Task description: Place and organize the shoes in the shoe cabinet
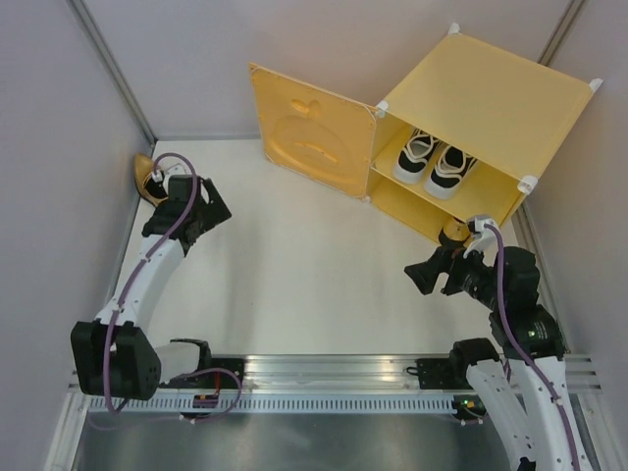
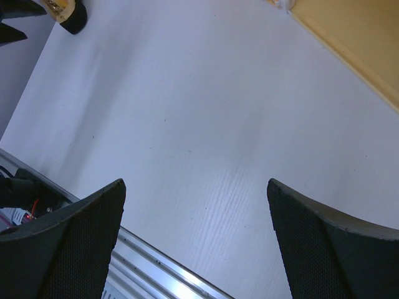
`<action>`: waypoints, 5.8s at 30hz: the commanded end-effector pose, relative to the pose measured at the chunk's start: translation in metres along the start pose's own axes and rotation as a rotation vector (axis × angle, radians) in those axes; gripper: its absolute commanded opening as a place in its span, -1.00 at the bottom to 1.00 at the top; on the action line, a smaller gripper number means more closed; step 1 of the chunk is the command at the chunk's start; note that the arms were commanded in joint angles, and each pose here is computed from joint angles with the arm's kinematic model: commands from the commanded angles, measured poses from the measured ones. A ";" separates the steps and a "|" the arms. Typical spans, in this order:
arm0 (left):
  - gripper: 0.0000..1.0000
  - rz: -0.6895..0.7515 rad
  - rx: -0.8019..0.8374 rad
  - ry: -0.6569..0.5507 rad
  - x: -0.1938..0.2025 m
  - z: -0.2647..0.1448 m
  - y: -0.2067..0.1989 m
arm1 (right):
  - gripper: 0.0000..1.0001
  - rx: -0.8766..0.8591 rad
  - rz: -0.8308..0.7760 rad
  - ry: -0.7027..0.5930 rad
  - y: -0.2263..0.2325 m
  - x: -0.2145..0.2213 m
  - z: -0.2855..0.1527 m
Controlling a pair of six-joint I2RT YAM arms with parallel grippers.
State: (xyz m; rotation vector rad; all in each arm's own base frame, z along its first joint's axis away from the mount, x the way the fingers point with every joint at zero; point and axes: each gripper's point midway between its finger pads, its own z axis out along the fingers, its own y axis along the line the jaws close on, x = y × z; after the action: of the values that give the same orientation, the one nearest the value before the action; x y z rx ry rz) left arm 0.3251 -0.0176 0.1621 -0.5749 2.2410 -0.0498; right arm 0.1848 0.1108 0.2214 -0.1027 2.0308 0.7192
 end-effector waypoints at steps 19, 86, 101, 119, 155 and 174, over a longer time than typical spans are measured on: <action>0.99 -0.141 -0.334 -0.064 -0.103 0.186 0.100 | 0.96 -0.053 -0.031 -0.040 0.015 0.001 -0.017; 0.24 0.809 0.729 0.318 0.275 -0.090 -0.237 | 0.96 0.118 0.074 0.003 -0.013 0.006 -0.014; 0.99 0.602 0.806 0.186 0.166 -0.150 -0.240 | 0.96 0.077 0.116 0.025 -0.009 0.005 0.000; 1.00 0.156 0.486 0.210 0.072 -0.056 -0.055 | 0.92 0.149 0.124 0.033 -0.003 0.011 0.082; 0.96 0.173 0.379 0.024 0.065 -0.074 -0.015 | 0.14 0.204 -0.397 0.411 0.129 0.146 0.140; 0.95 0.150 0.415 0.033 0.074 -0.079 -0.016 | -0.99 0.028 -0.592 0.575 0.075 0.106 0.143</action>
State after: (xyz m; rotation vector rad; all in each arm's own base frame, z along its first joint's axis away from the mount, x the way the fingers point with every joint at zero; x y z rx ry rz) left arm 0.2316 -0.0727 0.1645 -0.1907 2.2256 -0.4232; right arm 0.2091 0.2726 0.1025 -0.7957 2.4317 0.2575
